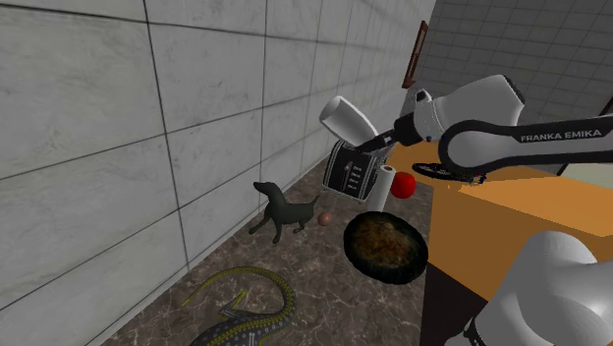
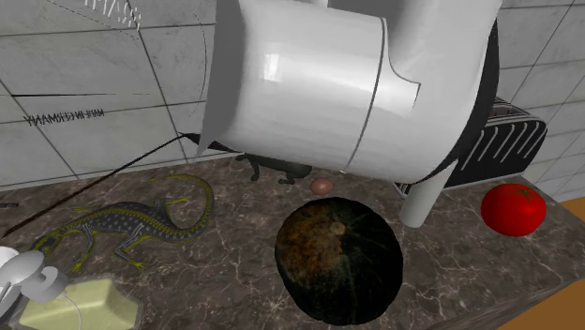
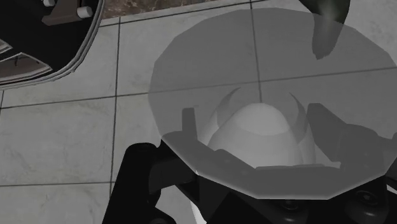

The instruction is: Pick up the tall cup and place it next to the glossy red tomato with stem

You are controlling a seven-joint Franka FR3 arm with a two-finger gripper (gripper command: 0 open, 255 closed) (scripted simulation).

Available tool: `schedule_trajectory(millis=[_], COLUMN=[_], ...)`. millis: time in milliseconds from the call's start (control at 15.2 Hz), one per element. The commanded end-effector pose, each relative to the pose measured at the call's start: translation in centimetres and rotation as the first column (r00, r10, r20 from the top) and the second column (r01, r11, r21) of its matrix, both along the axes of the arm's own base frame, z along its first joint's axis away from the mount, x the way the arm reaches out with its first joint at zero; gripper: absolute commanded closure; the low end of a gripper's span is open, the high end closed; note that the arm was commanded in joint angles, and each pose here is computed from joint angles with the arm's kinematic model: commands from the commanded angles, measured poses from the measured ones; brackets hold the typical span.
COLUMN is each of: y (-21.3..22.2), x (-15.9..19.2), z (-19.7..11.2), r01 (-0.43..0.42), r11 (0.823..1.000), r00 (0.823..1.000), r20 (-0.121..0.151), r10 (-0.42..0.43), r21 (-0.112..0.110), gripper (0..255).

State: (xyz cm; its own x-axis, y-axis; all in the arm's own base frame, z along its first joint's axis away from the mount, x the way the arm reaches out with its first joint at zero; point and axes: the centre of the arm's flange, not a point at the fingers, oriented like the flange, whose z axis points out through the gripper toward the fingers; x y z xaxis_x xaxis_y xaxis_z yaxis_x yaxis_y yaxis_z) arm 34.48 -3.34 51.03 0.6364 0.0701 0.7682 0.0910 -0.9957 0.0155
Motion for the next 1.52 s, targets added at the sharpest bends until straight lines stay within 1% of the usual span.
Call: schedule_trajectory(millis=[0, 1320, 1452], y=[-2.5, -27.3, -28.0], x=[-1.1, -10.2, -10.5], z=[0.2, 0.3, -0.2], r01=[-0.003, -0.003, -0.003], r11=[1.000, 1.000, 1.000], r00=[1.000, 1.000, 1.000], r20=[0.001, 0.001, 0.001], r10=[0.003, 0.003, 0.003], r21=[0.000, 0.000, 0.000], gripper=[255, 255, 255])
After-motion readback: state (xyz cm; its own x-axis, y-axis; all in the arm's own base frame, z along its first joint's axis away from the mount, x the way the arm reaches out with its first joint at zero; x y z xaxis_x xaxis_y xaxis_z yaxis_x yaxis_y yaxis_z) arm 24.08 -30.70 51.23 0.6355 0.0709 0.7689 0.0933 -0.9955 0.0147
